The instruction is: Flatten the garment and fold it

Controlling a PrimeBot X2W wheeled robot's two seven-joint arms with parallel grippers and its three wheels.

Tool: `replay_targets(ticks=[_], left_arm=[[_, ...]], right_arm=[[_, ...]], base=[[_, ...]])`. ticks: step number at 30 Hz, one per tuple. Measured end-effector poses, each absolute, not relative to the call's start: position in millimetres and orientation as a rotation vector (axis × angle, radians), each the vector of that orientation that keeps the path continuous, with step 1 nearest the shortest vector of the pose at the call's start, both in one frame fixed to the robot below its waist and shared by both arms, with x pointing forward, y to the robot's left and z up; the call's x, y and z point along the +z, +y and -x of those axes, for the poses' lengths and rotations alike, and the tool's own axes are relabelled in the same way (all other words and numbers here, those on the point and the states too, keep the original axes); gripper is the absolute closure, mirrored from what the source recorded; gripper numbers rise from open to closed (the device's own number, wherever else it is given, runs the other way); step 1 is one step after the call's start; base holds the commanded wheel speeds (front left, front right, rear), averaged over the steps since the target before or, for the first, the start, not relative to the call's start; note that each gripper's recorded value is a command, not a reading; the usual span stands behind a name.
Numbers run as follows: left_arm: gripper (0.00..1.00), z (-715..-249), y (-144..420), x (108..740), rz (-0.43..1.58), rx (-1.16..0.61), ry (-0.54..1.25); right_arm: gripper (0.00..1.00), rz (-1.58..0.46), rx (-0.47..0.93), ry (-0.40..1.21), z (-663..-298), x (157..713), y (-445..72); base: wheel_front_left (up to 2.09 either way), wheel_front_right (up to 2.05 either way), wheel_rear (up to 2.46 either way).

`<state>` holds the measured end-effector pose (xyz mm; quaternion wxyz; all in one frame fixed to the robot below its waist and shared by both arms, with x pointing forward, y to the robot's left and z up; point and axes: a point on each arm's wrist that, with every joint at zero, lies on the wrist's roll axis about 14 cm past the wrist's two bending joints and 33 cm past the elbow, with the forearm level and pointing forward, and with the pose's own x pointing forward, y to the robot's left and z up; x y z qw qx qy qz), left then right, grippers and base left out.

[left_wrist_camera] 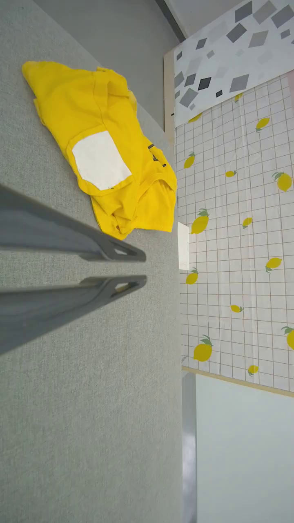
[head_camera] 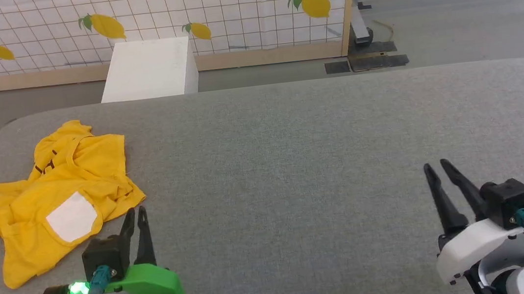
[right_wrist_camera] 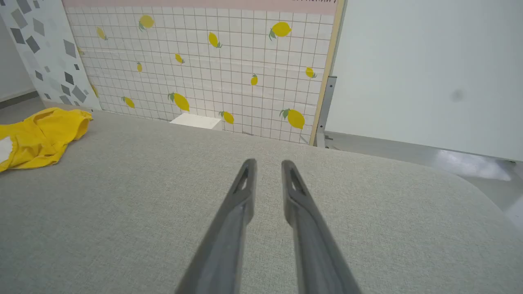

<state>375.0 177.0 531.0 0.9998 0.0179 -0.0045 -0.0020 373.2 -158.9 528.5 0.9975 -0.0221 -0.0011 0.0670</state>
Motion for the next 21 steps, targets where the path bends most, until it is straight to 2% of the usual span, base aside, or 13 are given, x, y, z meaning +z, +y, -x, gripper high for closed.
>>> replay_targets(ticks=[21], left_arm=[[0.00, -372.2, 179.4, 526.6, -0.016, 0.014, -0.016]], right_arm=[[0.00, 0.009, 0.127, -0.016, -375.9, 526.6, -161.5]], base=[[0.00, 0.00, 0.00]])
